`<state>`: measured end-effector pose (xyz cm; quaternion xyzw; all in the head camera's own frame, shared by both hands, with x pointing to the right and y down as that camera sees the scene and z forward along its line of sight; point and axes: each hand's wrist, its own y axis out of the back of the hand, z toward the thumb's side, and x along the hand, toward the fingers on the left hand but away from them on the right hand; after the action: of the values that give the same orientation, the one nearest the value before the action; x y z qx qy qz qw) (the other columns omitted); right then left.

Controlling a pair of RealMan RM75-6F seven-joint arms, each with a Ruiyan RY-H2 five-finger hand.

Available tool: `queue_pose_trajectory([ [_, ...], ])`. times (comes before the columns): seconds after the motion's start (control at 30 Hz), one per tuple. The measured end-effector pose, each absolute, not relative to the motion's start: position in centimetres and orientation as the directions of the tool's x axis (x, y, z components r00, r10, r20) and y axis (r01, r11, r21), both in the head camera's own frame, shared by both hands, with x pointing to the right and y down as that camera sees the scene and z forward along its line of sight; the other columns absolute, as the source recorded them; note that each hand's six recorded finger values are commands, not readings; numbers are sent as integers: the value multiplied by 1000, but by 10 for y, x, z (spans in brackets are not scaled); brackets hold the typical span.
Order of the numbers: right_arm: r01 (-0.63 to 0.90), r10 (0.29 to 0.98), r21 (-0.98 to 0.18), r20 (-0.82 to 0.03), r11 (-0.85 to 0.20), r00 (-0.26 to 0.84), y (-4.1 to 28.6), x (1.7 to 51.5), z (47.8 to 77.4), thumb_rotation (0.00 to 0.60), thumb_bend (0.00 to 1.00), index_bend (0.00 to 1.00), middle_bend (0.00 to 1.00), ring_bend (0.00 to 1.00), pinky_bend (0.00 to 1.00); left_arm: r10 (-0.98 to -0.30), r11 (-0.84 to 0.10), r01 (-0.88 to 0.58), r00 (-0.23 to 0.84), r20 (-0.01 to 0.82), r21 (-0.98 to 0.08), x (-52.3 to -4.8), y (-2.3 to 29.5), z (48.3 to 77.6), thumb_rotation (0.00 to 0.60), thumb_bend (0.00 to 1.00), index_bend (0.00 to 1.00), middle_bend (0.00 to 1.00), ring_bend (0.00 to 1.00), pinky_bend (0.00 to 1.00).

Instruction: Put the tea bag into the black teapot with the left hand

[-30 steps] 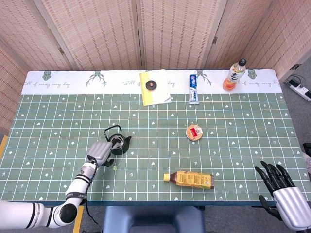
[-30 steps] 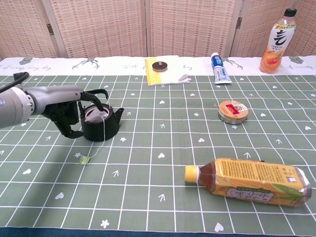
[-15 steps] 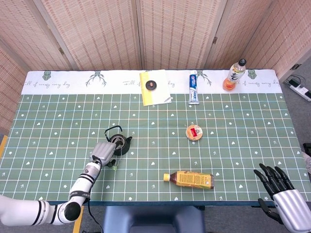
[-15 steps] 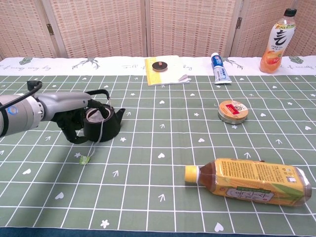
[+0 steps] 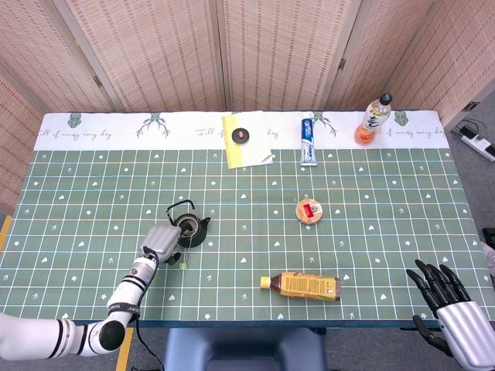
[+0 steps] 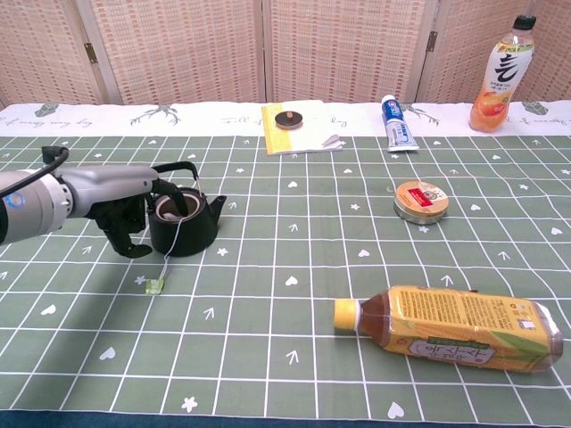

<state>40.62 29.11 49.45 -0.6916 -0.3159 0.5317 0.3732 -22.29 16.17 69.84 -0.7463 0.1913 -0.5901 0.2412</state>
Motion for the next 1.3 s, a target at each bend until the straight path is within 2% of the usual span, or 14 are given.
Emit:
queue_pose_trajectory([
  [0.2,36,832,-851,-503,-525,232,290,407,496,600,419,0,0,0,0,-601,-785,-13,259,756,-619,-220,155,692,599,336,201,1000,1000,1000],
  [0.47,24,832,-853,-503,-522,233,292,405,497,600,419,0,0,0,0,-689,-685,-8,334,644,-728,-213,142,646,598,328,159,1000,1000,1000],
  [0.53,21,833,-853,-502,-521,232,293,404,497,600,420,0,0,0,0,-712,-649,-8,358,604,-761,-212,142,629,557,278,154,1000,999,1000],
  [0.63,23,834,-854,-501,-520,229,293,405,496,600,419,0,0,0,0,-740,-602,-12,383,553,-798,-218,146,603,426,195,124,975,909,997],
  [0.7,27,837,-855,-499,-518,226,293,405,496,600,419,0,0,0,0,-754,-577,-12,393,527,-817,-225,152,590,411,188,105,893,810,945],
  [0.93,14,870,-886,-452,-464,199,293,407,488,600,419,0,0,0,0,-802,-492,22,378,463,-870,-281,197,549,415,159,112,453,348,571],
  [1.0,6,890,-903,-423,-430,171,292,411,484,600,420,0,0,0,0,-827,-460,32,349,441,-887,-301,210,540,418,152,117,369,270,504],
  [1.13,16,913,-921,-383,-389,139,294,416,477,600,420,0,0,0,0,-890,-404,66,203,409,-912,-362,246,529,419,138,92,239,180,425],
  [1.2,20,913,-921,-383,-389,139,295,417,476,600,420,0,0,0,0,-909,-386,87,137,395,-918,-389,265,526,418,130,84,211,157,414],
  [1.3,15,909,-917,-394,-399,138,295,417,479,600,419,0,0,0,0,-919,-372,118,96,383,-921,-411,287,528,417,122,73,183,141,395],
])
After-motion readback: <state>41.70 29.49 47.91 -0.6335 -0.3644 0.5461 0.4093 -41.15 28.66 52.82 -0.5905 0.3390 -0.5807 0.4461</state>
